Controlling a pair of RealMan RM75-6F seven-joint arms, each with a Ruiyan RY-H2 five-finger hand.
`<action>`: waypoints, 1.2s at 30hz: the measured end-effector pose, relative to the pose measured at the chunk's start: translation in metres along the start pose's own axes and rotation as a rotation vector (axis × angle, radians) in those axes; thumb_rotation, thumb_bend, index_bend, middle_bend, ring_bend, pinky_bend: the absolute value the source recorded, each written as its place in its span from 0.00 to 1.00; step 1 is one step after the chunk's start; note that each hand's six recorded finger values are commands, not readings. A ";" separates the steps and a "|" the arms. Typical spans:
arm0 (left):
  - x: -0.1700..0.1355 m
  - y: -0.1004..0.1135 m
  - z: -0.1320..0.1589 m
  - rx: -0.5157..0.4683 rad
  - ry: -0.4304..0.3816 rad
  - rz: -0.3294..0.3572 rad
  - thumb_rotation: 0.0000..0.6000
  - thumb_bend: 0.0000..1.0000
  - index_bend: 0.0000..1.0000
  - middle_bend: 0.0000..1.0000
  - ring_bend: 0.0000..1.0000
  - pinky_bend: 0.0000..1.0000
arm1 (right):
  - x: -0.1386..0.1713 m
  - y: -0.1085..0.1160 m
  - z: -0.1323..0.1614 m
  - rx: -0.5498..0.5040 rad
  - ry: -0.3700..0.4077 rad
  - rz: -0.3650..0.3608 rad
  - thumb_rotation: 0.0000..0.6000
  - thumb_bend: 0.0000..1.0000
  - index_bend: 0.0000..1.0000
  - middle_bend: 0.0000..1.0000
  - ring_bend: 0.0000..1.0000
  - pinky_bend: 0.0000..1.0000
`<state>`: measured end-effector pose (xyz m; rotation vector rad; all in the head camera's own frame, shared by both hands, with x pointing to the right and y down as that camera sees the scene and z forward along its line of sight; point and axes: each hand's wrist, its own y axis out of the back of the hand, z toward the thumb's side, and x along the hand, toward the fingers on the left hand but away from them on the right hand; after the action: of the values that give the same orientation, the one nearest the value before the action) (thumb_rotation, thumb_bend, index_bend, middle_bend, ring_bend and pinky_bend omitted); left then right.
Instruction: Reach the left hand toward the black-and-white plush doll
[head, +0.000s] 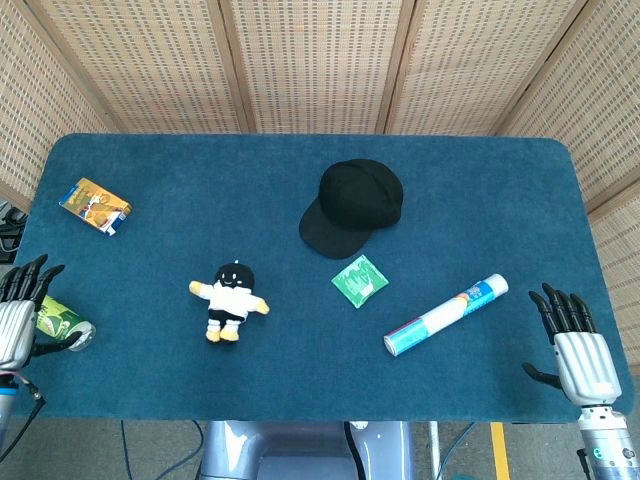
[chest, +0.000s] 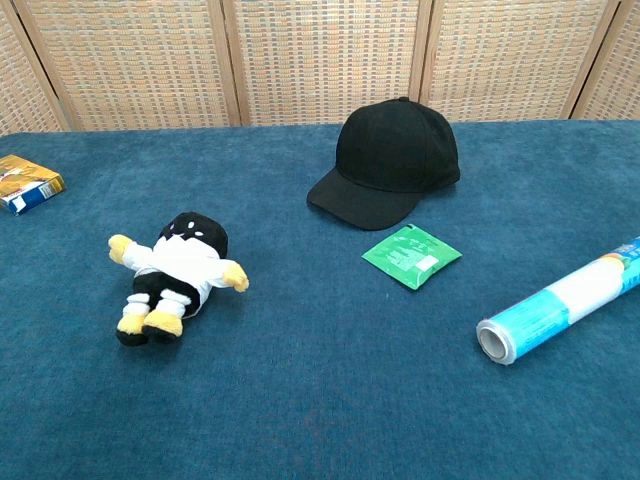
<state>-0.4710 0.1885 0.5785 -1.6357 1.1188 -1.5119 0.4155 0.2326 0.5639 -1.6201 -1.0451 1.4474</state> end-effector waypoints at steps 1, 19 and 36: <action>0.006 0.000 0.003 0.002 -0.003 -0.014 1.00 0.21 0.22 0.00 0.00 0.00 | 0.000 0.000 0.000 0.000 0.000 0.002 1.00 0.09 0.00 0.00 0.00 0.03; 0.099 -0.035 0.072 0.047 -0.053 -0.266 1.00 0.36 0.35 0.00 0.00 0.00 | 0.000 0.001 0.000 -0.025 0.004 0.004 1.00 0.09 0.00 0.00 0.00 0.03; 0.112 -0.088 0.120 0.072 -0.075 -0.386 1.00 0.36 0.36 0.00 0.00 0.00 | -0.001 0.002 -0.004 -0.058 -0.001 0.006 1.00 0.09 0.00 0.00 0.00 0.03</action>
<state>-0.3406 0.1154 0.6903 -1.9192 0.7258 -1.6873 0.4196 0.2309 0.5629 -1.6648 -1.0926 1.4341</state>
